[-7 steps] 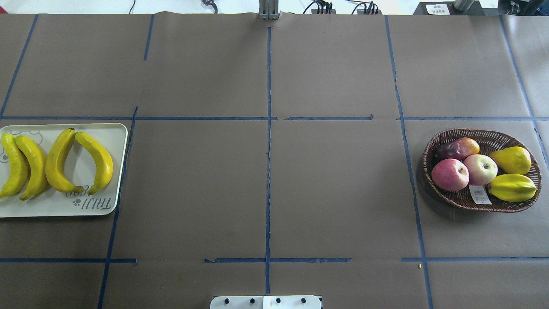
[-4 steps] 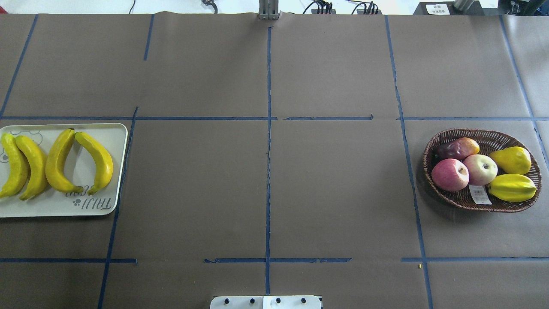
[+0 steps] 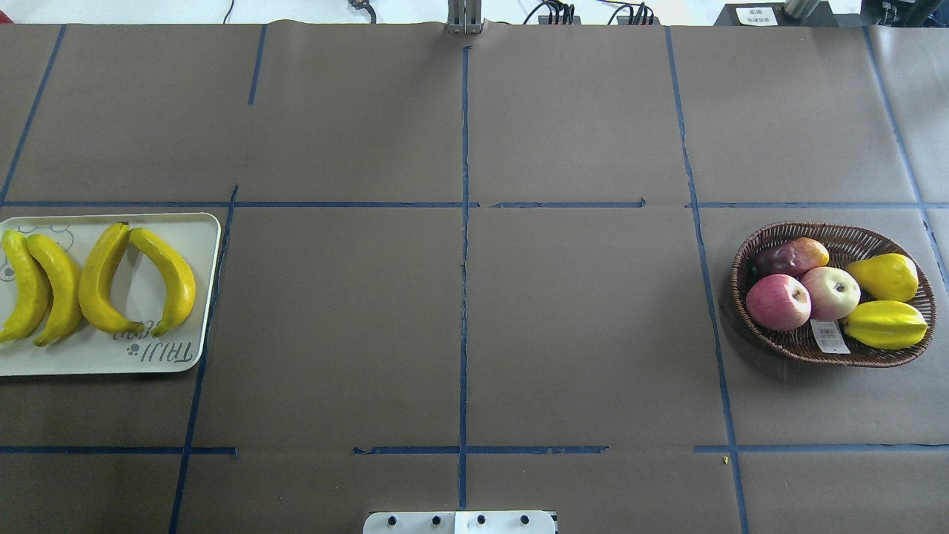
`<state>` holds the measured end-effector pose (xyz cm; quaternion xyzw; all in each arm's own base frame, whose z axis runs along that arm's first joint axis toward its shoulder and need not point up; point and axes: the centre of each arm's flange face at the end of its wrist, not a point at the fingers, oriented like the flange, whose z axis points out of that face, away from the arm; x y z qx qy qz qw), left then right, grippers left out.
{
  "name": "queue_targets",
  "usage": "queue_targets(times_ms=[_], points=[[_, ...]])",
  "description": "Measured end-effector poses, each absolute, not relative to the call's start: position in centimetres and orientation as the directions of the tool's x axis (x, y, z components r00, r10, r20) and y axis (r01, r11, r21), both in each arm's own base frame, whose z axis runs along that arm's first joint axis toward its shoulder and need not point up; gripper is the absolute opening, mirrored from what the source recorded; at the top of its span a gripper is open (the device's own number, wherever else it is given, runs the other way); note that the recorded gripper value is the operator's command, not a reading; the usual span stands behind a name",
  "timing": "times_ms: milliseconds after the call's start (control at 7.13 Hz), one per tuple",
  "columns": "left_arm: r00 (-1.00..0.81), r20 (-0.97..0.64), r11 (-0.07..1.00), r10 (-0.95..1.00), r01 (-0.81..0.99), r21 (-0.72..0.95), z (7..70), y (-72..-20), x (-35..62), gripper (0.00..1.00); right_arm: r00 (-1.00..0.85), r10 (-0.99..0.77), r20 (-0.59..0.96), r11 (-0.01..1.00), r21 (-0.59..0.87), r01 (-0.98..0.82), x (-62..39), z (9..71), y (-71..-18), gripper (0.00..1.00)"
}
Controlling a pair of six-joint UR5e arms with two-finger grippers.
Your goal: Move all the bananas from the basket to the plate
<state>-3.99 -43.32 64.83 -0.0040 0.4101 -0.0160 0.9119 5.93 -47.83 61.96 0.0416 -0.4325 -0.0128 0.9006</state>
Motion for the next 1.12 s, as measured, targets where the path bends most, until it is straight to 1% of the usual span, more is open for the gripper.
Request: queue_targets(times_ms=[281,421,1122], points=[[0.663,-0.748,0.999,-0.033,0.026,-0.021,64.8,-43.4,-4.0,1.00,0.609,0.040,0.792,0.999,-0.017,-0.043,7.1,62.8,-46.7,1.00],[0.663,-0.748,0.999,-0.033,0.026,-0.021,64.8,-43.4,-4.0,1.00,0.612,0.061,0.788,0.998,-0.039,-0.049,7.3,63.0,-46.5,1.00],[0.665,-0.746,1.000,-0.026,0.025,-0.013,64.6,-43.5,-4.0,1.00,0.666,0.069,0.743,0.998,-0.057,-0.040,7.9,65.2,-45.2,1.00]])
